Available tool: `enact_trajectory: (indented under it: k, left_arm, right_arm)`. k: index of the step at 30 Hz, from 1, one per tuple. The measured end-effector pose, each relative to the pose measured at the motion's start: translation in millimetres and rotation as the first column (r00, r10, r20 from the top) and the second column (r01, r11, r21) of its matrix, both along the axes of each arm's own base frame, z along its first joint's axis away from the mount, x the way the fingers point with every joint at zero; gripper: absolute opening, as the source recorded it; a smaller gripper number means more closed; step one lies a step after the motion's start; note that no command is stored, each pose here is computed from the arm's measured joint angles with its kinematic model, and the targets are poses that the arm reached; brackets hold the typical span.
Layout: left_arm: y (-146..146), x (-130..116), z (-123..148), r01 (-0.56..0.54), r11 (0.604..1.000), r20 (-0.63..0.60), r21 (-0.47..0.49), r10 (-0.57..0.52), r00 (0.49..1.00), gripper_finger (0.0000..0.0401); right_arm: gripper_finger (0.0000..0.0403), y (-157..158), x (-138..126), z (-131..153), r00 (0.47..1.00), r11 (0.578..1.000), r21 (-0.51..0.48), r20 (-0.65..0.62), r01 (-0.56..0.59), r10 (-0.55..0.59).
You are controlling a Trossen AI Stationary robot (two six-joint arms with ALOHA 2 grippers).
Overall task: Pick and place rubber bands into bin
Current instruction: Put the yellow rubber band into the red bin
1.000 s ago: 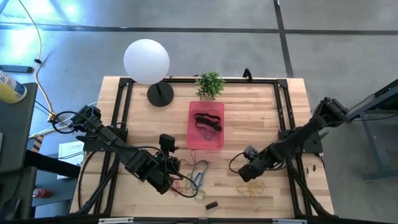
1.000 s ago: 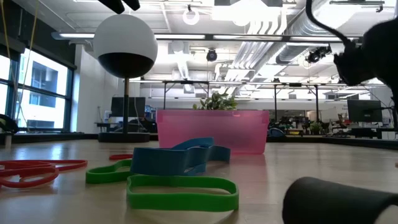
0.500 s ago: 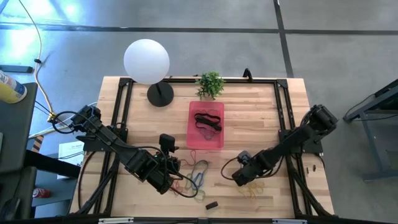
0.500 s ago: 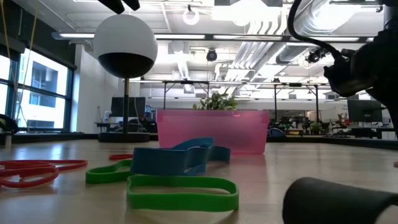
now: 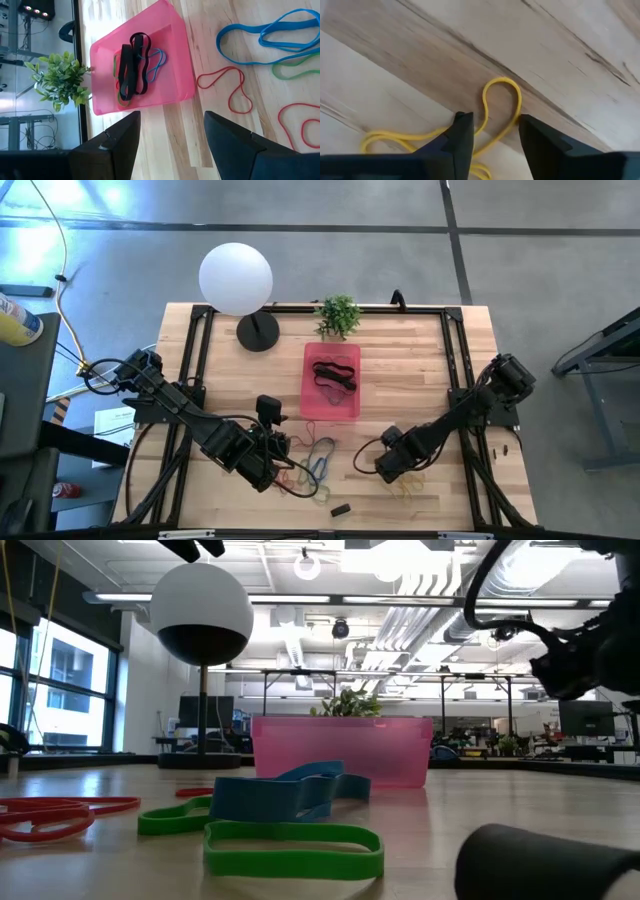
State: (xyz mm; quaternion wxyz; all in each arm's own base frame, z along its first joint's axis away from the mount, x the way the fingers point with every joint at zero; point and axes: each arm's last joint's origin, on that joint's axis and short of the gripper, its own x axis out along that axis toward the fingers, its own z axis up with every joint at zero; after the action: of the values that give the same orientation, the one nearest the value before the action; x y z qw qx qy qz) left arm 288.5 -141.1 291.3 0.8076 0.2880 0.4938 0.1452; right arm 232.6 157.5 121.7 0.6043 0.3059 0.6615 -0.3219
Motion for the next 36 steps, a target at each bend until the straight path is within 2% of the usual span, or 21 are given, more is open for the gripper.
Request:
enact_trajectory:
  k: [15, 25, 31, 36]
  left_arm:
    - [0, 0, 0, 0.0, 1.0, 0.0, 0.0, 0.0, 1.0, 0.0209]
    - [0, 0, 0, 0.0, 1.0, 0.0, 0.0, 0.0, 1.0, 0.0209]
    - [0, 0, 0, 0.0, 1.0, 0.0, -0.001, 0.0, 1.0, 0.0209]
    - [0, 0, 0, 0.0, 1.0, 0.0, 0.0, 0.0, 1.0, 0.0209]
  right_arm:
    - [0.0087, 0, -1, -1, 0.999, 0.999, 0.005, -0.006, -0.051, 0.051]
    - [0.0007, 2, 2, -1, 0.993, 0.993, 0.033, 0.031, -0.111, 0.11]
    - [0.0003, 4, 5, -1, 0.989, 0.989, 0.04, 0.064, -0.139, 0.136]
    - [0.0002, 6, 11, 11, 0.977, 0.982, -0.046, 0.108, -0.181, 0.185]
